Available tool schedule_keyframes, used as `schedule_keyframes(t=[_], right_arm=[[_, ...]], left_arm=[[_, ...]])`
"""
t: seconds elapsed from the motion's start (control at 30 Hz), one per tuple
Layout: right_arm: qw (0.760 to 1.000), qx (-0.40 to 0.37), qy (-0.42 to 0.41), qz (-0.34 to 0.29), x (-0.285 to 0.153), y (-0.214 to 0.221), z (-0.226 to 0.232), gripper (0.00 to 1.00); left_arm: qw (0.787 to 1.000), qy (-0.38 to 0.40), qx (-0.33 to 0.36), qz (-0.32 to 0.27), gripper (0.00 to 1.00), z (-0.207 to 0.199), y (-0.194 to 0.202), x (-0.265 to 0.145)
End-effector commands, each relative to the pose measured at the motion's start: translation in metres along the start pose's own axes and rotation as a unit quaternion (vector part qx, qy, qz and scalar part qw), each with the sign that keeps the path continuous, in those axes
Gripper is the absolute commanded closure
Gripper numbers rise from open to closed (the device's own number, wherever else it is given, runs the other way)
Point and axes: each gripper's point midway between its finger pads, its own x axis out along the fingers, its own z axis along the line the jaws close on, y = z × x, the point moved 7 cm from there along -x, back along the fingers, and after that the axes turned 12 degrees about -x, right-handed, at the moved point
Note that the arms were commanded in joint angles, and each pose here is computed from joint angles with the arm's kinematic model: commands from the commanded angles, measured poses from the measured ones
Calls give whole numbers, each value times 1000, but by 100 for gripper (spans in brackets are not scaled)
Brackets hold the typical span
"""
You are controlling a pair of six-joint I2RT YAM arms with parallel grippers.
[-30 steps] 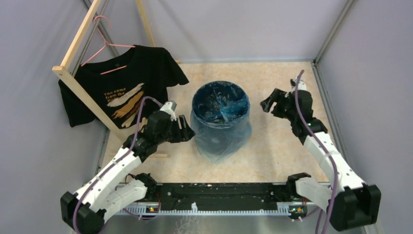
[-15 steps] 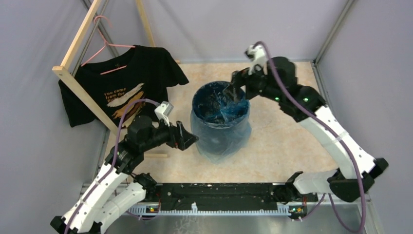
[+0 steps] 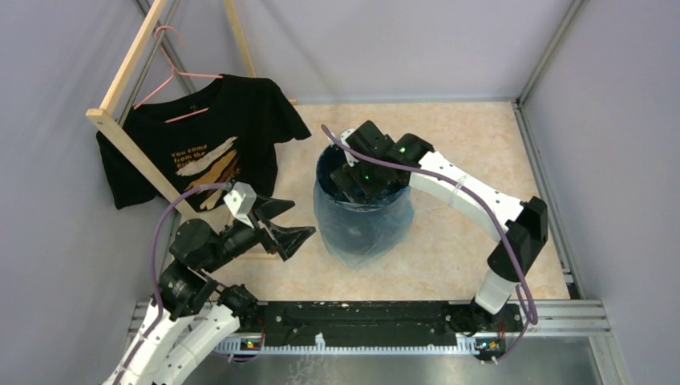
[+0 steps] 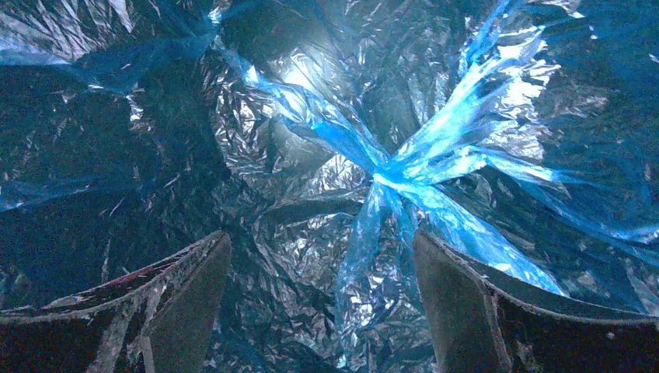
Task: Put the trash bags into the trash bin
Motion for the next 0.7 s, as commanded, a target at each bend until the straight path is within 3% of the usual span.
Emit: schedule_keyframes(t=[0.0, 0.23, 0.67], right_arm=[[1000, -27, -8, 10, 17, 5, 4, 13], [997, -33, -58, 41, 55, 18, 16, 14], [992, -39, -87, 82, 102, 33, 25, 32]], left_arm=[[998, -5, 52, -47, 1, 6, -3, -2], [995, -22, 69, -67, 1, 9, -6, -8], [995, -24, 73, -68, 1, 9, -5, -10]])
